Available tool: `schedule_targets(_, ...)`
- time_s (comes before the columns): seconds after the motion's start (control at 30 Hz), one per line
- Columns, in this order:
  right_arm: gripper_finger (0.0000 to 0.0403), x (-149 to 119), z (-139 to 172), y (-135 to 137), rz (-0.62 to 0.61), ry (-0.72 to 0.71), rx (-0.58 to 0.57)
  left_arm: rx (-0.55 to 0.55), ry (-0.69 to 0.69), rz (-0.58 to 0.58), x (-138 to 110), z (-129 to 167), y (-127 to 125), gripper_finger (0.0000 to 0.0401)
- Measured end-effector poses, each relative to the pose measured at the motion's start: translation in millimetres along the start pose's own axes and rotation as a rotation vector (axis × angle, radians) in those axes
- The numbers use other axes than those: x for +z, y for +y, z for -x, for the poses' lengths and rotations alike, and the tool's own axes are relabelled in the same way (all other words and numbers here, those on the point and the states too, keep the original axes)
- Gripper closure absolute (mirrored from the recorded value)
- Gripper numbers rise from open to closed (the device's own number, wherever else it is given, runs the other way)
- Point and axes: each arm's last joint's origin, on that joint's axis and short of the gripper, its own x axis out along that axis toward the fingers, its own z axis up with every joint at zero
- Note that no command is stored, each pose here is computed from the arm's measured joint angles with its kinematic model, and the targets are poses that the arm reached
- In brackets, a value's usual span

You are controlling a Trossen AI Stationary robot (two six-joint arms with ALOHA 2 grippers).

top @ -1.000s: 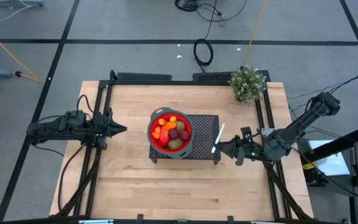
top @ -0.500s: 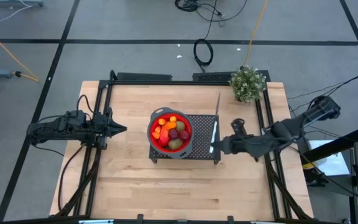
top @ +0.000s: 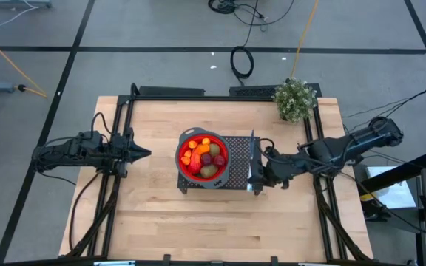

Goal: Pick & Place Fruit
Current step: Put the patterned blue table knife on the shelf beside of the red colander

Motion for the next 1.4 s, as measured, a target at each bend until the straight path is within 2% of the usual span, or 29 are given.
schedule_targets(0.23, 0.0365, 12.6, -5.0, 3.5, -0.053, -0.043, -0.006, 0.000, 0.000, -0.001, 0.0, 0.0, 0.0, 0.0382)
schedule_targets(0.47, 0.0365, 22.3, -31.7, -2.7, -0.036, -0.035, -0.149, 0.000, 0.001, -0.014, -0.1, 0.0, 0.0, 0.0382)
schedule_targets(0.73, 0.0365, 31.4, -53.9, -5.2, 0.000, -0.068, -0.210, -0.001, 0.001, -0.057, -0.1, 0.0, 0.0, 0.0382)
schedule_targets(0.93, 0.0365, 33.2, -60.5, -7.3, -0.009, -0.031, -0.249, 0.000, 0.001, -0.061, -0.1, 0.0, 0.0, 0.0382)
schedule_targets(1.4, 0.0365, 34.8, -61.7, -11.9, -0.006, -0.044, -0.301, 0.000, 0.001, -0.063, 0.0, 0.0, 0.0, 0.0382)
